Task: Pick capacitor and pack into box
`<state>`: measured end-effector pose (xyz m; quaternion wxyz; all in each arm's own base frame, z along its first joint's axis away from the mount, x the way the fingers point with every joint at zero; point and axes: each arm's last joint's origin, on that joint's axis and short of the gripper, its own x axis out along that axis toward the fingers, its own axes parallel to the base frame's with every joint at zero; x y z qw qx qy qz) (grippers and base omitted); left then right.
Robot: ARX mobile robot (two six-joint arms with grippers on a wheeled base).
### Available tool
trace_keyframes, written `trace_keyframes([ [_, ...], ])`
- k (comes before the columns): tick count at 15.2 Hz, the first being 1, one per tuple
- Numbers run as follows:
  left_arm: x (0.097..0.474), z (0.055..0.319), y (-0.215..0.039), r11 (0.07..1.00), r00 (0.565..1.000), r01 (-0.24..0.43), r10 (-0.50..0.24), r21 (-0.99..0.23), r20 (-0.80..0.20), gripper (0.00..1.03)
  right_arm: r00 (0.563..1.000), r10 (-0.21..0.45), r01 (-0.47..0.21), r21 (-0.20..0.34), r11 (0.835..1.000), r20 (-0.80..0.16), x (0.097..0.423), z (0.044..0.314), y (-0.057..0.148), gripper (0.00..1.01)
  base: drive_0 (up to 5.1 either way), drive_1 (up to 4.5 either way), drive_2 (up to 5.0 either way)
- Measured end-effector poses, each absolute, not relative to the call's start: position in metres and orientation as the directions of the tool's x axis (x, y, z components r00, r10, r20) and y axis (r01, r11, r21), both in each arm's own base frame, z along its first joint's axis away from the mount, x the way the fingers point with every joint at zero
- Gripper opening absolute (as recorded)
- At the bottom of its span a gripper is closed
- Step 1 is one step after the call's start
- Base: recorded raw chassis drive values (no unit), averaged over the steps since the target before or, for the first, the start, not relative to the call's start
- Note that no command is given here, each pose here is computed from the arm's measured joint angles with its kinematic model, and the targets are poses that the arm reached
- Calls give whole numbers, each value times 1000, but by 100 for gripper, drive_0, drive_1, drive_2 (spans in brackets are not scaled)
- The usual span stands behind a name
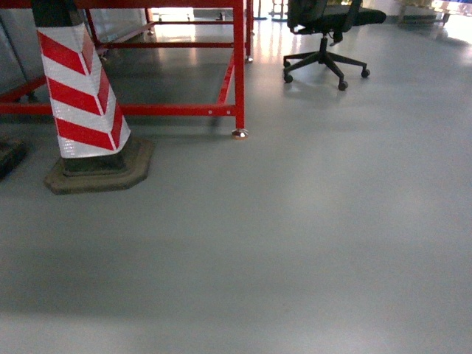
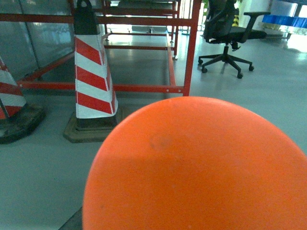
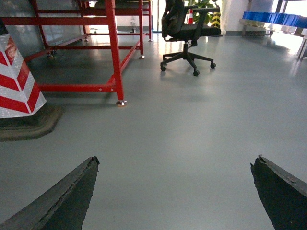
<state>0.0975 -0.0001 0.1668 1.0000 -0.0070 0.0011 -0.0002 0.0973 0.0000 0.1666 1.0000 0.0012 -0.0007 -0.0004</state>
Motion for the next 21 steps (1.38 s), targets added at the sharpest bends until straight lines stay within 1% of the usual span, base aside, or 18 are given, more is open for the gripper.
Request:
trace_keyframes([
  [21, 97, 167, 0, 1000, 1000, 0, 0, -14, -4, 44, 1000, 0, 0, 2, 1000, 4, 97, 167, 0, 98, -501, 244, 244],
])
